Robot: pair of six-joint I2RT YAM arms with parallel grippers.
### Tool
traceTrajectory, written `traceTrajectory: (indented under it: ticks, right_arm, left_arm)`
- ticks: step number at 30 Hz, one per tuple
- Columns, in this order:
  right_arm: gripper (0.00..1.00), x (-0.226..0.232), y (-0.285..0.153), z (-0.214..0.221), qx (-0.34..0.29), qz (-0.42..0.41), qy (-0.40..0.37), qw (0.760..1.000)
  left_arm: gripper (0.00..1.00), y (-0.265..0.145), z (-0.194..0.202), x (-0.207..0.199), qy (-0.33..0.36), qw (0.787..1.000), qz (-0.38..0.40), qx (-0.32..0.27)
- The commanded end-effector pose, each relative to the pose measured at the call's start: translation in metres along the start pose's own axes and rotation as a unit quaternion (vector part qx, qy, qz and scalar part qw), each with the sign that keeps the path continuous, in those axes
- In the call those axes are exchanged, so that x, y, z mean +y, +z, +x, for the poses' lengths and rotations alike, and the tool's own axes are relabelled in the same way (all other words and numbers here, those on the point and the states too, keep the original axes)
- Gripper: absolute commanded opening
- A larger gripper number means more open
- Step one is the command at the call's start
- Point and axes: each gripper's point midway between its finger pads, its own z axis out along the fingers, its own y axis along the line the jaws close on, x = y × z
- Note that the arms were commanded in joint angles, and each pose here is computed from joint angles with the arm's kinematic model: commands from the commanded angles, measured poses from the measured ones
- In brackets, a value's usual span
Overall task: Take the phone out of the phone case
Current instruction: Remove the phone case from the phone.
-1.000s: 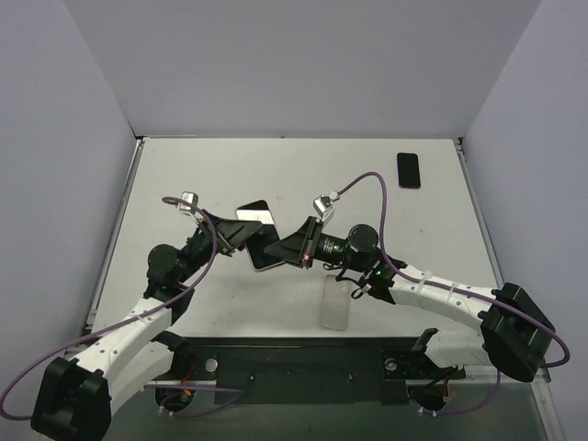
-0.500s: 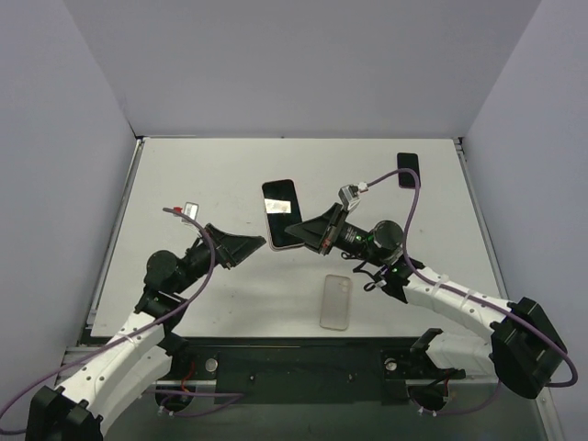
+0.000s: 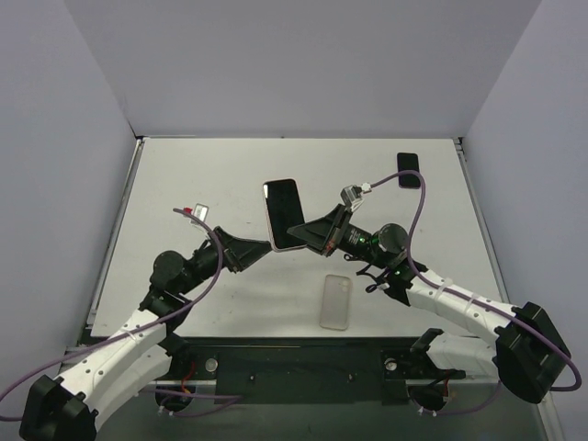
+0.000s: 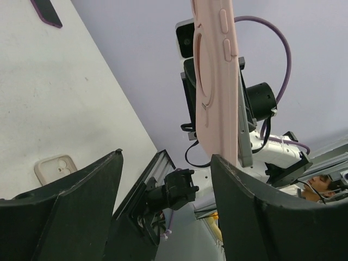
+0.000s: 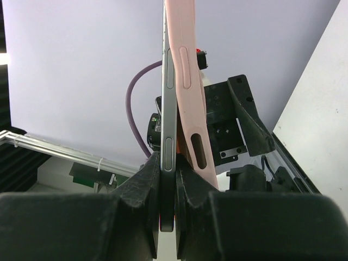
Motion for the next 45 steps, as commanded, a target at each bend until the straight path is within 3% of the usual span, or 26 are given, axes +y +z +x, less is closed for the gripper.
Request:
traceTrajectory:
  ticks: [1, 13, 31, 40, 42, 45]
  right_arm:
    - [0.0, 0.054, -0.009, -0.007, -0.018, -0.091, -0.046, 0.995]
    - [0.0, 0.057, -0.012, -0.006, -0.018, -0.091, -0.051, 0.994]
    - [0.0, 0.057, -0.011, -0.004, -0.016, -0.089, -0.047, 0.995]
    - [0.0, 0.057, -0.009, 0.002, -0.002, -0.087, -0.045, 0.995]
    - [0.0, 0.058, -0.009, 0.002, -0.003, -0.085, -0.043, 0.995]
    - [0.0, 0.051, -0.01, 0.004, 0.001, -0.067, -0.054, 0.996]
  left_arm:
    - [0.76, -0.008, -0.021, -0.029, 0.027, 0.997, 0.038, -0.059]
    - [0.76, 0.0, -0.015, -0.048, 0.019, 0.995, 0.088, -0.032]
    - [0.76, 0.011, -0.007, -0.052, 0.02, 0.996, 0.09, -0.01]
    - [0.59, 0.026, -0.016, -0.035, 0.027, 0.999, 0.023, -0.007]
    - [0.52, 0.033, -0.023, -0.031, 0.038, 0.999, -0.003, -0.008]
    - [0.26, 0.039, -0.024, -0.012, 0.059, 0.996, -0.065, 0.01]
